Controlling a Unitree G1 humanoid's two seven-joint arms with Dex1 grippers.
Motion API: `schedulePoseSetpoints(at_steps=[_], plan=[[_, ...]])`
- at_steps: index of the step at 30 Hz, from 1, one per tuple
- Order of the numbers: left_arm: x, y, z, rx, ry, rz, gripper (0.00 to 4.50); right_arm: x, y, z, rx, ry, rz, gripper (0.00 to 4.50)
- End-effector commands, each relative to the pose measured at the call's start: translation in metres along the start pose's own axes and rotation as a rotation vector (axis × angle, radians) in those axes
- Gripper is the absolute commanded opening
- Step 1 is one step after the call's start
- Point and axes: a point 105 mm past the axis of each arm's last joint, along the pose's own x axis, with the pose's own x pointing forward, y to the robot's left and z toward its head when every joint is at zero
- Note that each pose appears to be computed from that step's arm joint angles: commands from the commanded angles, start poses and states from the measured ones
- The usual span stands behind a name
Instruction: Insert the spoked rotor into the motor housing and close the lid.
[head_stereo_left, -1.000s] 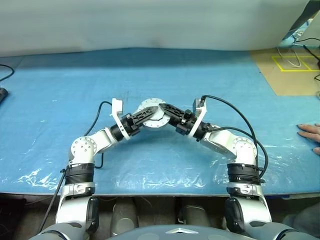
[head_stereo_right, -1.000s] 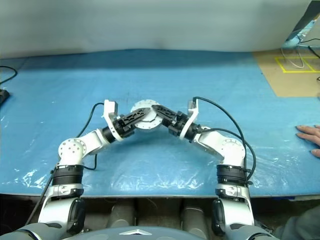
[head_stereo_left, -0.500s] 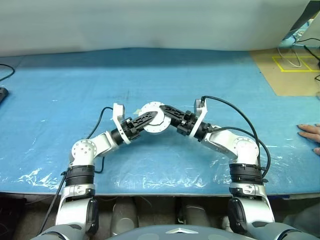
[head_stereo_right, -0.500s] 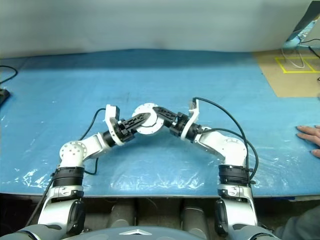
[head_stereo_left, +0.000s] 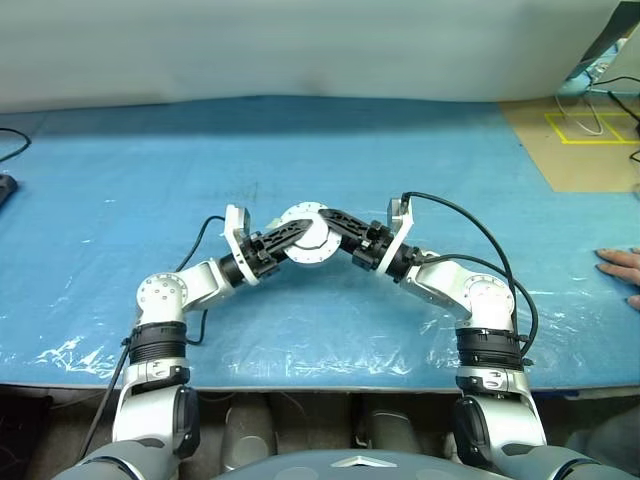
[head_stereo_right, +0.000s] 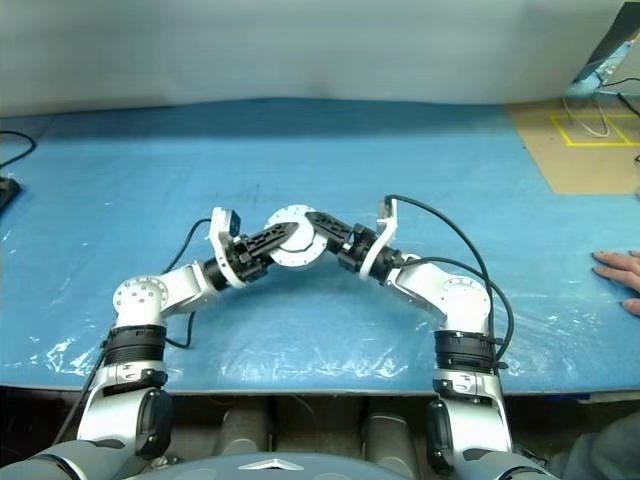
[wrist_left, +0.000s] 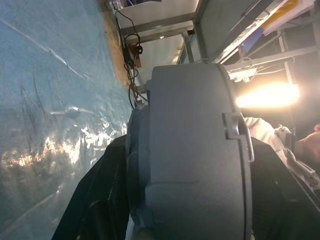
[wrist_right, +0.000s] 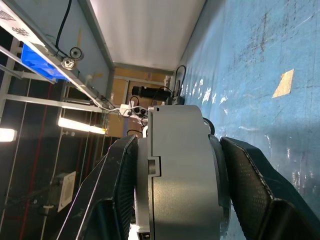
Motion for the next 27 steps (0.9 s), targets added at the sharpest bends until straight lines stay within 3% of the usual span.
schedulePoseSetpoints(at_steps=[1, 4, 5, 7, 10, 15, 18, 21, 27], plan=[[0.001, 0.006, -0.006, 0.054, 0.054, 0.086, 2.51, 0.006, 0.028, 0.003, -0.075, 0.001, 0.095, 2.37], [-0.002, 0.002, -0.002, 0.053, 0.026, 0.063, 2.51, 0.007, 0.028, 0.005, -0.099, -0.015, 0.087, 2.37], [-0.003, 0.002, 0.002, 0.064, 0.01, 0.072, 2.51, 0.006, 0.028, 0.006, -0.105, -0.023, 0.091, 3.02], [-0.005, 0.002, 0.007, 0.083, -0.007, 0.084, 2.51, 0.006, 0.029, 0.007, -0.109, -0.028, 0.097, 3.62], [-0.007, -0.005, 0.035, 0.131, -0.102, 0.084, 2.51, 0.007, 0.026, 0.006, -0.083, -0.015, 0.09, 4.48], [-0.012, -0.018, 0.066, 0.187, -0.211, 0.073, 2.51, 0.006, 0.025, 0.009, -0.095, -0.029, 0.081, 4.48], [-0.024, -0.017, 0.09, 0.233, -0.317, 0.129, 2.51, 0.001, 0.009, 0.018, -0.173, -0.063, -0.025, 4.48], [-0.044, -0.003, 0.11, 0.309, -0.4, 0.263, 2.51, -0.011, -0.018, 0.036, -0.347, -0.125, -0.217, 4.48], [-0.086, 0.027, 0.127, 0.358, -0.489, 0.482, 2.51, -0.029, -0.024, 0.058, -0.552, -0.183, -0.305, 4.48]])
